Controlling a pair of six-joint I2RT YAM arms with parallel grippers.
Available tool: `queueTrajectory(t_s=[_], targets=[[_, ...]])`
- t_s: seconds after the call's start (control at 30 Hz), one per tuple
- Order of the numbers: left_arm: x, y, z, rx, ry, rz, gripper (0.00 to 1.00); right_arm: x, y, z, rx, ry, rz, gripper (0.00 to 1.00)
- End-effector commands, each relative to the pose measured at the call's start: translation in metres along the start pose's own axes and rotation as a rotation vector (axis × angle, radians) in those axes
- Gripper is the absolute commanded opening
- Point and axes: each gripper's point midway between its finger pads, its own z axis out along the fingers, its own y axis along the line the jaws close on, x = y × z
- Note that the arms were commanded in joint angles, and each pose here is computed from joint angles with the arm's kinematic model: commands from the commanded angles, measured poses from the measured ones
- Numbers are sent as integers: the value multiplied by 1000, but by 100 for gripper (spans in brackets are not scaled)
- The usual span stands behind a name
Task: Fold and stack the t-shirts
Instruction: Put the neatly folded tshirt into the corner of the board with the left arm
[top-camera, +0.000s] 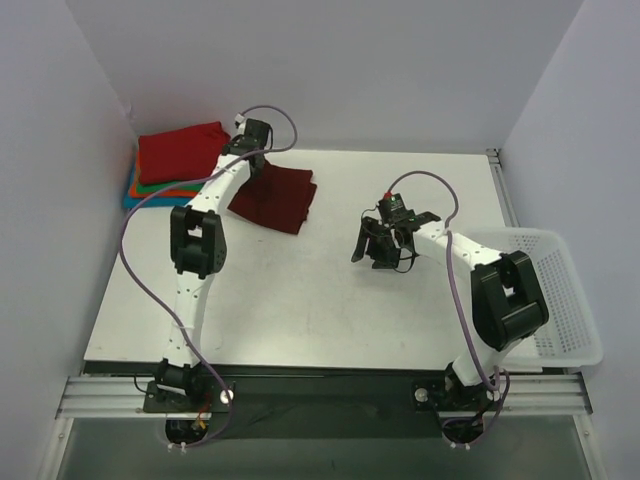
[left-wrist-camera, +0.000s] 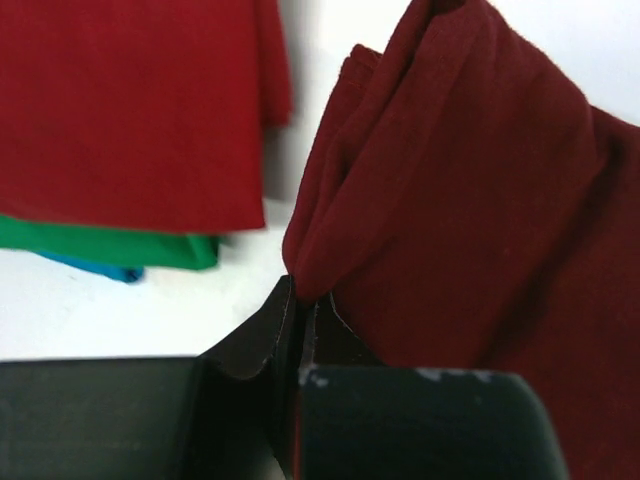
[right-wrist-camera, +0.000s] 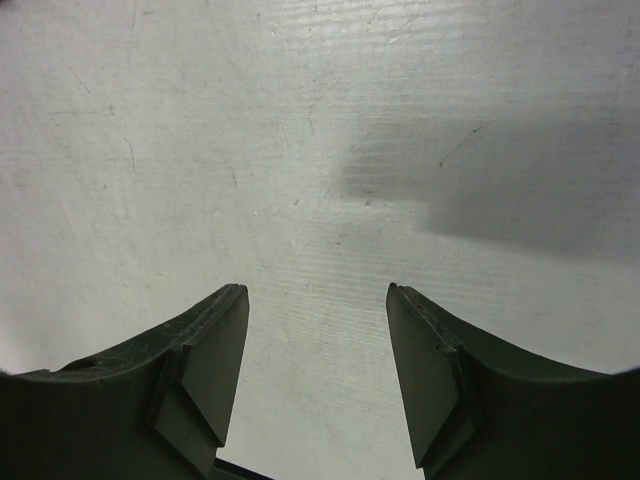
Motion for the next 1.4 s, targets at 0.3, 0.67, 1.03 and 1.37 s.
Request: queueTrajectory(t_s=[0.3,0.67,1.03,1.37], targets=[[-137,76,-31,-77,-346,-102,0,26,-4,3,53,54,-63,57],[-195,157,-38,-23,-502,-268,0,53,-21,15,125,121,-81,56],[-206,203,-44,9,-527,-329,0,59,-18,23,134,130,-78,56],[-207,239,-50,-14,-537,-363,0,59,-16,22,132,124,-87,56]])
